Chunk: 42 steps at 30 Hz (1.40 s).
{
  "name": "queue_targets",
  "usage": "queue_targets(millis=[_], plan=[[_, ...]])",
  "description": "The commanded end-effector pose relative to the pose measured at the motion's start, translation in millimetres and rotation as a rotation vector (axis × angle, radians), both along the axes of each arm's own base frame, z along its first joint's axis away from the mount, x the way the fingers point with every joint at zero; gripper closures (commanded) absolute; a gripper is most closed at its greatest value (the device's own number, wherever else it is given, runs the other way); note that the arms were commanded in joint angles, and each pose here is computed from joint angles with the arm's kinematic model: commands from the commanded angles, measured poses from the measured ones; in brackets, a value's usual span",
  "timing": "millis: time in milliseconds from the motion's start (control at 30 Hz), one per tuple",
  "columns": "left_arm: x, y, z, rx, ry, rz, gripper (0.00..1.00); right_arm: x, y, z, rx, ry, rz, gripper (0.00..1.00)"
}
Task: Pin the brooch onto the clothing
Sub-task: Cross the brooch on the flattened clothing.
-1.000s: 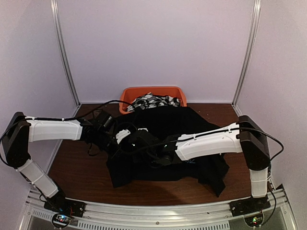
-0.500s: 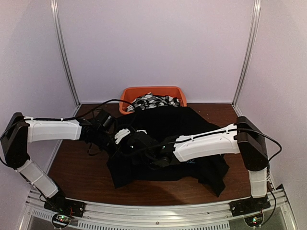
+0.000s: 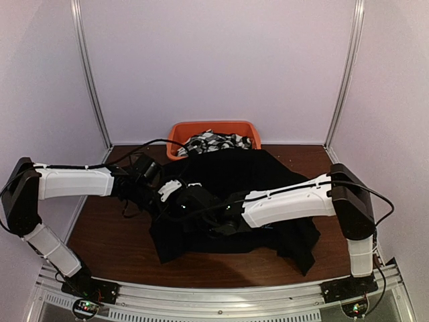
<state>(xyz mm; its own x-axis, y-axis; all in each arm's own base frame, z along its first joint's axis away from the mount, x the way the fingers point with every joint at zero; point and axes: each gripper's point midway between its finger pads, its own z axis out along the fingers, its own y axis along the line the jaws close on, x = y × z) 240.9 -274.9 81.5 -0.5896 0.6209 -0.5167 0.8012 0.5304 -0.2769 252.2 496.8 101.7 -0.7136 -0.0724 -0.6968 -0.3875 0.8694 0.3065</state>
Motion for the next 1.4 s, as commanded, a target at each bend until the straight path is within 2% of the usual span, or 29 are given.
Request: queue_targets(millis=[0, 1367], plan=[[6, -3, 8, -0.019, -0.04, 0.003, 1.0, -11, 9, 14, 0.018, -0.015, 0.057, 1.0], [11, 2, 11, -0.014, -0.059, 0.022, 1.0, -50, 26, 16, -0.023, 0.016, 0.381, 1.0]])
